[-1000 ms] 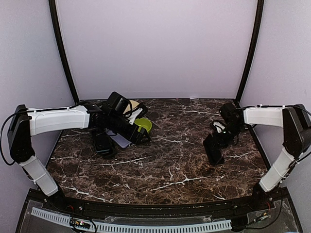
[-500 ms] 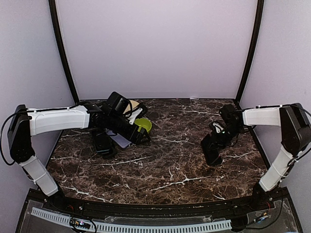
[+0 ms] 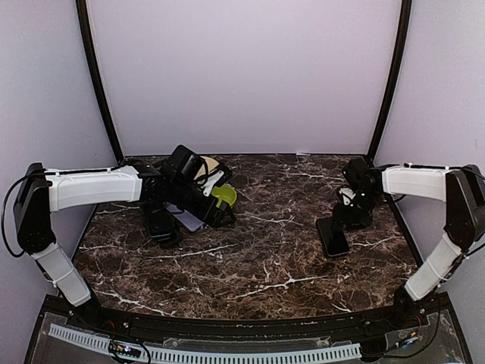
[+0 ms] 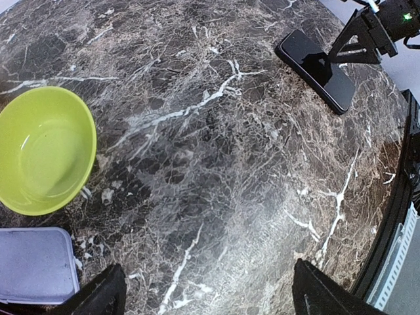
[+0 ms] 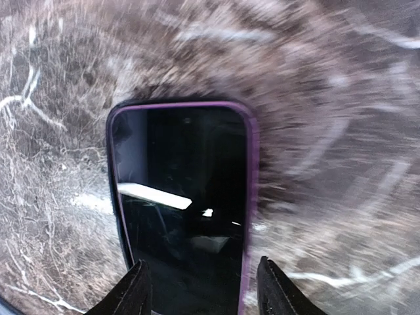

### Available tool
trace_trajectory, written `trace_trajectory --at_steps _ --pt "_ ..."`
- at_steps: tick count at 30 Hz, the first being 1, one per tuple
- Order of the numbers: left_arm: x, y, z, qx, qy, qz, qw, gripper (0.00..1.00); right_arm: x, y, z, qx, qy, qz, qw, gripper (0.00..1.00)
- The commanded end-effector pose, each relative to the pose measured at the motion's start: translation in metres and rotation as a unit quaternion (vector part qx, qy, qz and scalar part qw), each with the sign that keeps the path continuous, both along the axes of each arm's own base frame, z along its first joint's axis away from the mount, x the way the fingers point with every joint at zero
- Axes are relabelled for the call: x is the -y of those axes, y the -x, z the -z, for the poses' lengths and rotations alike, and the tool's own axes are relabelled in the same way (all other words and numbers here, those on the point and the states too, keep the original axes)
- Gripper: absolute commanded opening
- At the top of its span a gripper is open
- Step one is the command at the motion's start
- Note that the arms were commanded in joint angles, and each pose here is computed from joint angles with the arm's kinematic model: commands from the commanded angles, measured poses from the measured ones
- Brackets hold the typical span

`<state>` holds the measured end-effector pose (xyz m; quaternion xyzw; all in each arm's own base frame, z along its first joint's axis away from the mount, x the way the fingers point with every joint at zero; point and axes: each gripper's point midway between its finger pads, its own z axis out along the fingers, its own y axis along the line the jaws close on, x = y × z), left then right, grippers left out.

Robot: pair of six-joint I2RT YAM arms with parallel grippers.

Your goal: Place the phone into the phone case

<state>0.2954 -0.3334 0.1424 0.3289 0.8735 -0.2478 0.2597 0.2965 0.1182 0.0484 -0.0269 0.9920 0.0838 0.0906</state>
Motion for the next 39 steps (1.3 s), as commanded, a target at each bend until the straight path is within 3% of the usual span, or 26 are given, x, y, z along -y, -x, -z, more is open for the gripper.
trace_trajectory --at_steps 1,5,9,15,26,34,39 --pt "0.005 -0.001 -0.010 0.011 0.004 0.000 1.000 0.90 0.027 0.000 -0.024 0.033 0.068 0.017 0.997 0.57" --pt "0.007 0.000 -0.006 0.009 0.001 0.002 1.000 0.89 0.010 0.015 0.000 -0.001 0.019 0.003 1.000 0.50" --pt "0.010 0.002 -0.007 0.010 0.000 0.006 1.000 0.88 0.009 0.020 0.018 -0.018 0.018 0.006 1.000 0.43" --pt "0.010 0.001 -0.007 0.014 -0.004 0.007 1.000 0.87 -0.006 0.035 0.037 -0.038 0.015 -0.002 0.999 0.19" --pt "0.013 0.000 -0.006 0.012 -0.008 0.012 1.000 0.87 -0.043 0.060 0.071 -0.067 0.026 -0.031 0.997 0.07" --pt "0.011 0.000 -0.006 0.015 -0.011 0.011 1.000 0.87 -0.068 0.073 0.079 -0.084 -0.014 -0.042 0.995 0.05" --pt "0.009 0.001 -0.007 0.018 -0.014 0.013 1.000 0.87 -0.048 0.039 0.024 -0.011 0.065 -0.034 0.997 0.23"
